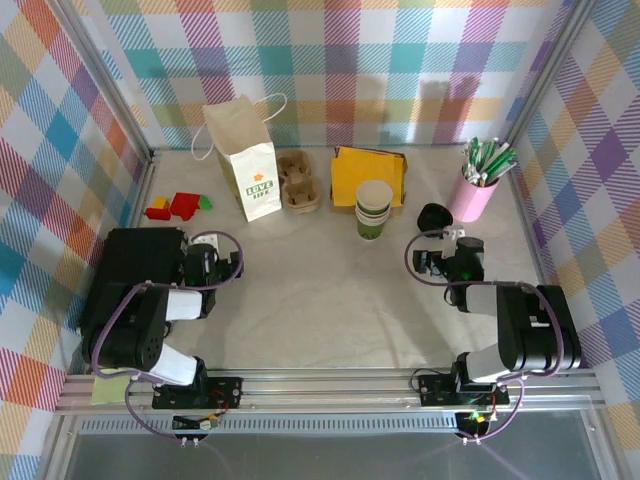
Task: Pack the takeout coffee
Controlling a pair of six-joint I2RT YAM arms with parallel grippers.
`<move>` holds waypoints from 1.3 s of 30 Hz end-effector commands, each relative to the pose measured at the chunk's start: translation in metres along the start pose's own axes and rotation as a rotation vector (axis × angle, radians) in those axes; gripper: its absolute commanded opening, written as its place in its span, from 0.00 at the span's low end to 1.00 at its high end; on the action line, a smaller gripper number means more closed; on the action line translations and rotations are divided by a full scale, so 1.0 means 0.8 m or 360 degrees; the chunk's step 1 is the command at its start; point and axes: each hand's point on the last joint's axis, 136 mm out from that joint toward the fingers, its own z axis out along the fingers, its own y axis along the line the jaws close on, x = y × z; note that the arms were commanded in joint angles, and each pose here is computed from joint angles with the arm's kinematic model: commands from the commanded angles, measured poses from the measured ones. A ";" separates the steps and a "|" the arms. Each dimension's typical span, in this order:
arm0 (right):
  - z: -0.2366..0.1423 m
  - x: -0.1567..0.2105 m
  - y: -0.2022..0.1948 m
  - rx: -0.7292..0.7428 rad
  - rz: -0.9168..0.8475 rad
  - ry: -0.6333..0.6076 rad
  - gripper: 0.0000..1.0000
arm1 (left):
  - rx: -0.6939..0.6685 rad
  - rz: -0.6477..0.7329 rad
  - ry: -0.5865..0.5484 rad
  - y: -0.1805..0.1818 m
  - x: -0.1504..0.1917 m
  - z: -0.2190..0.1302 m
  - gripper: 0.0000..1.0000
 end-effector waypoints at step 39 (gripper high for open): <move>-0.064 -0.114 -0.006 0.0032 0.0416 -0.0211 0.99 | -0.0128 -0.0355 -0.0559 0.024 -0.129 -0.096 1.00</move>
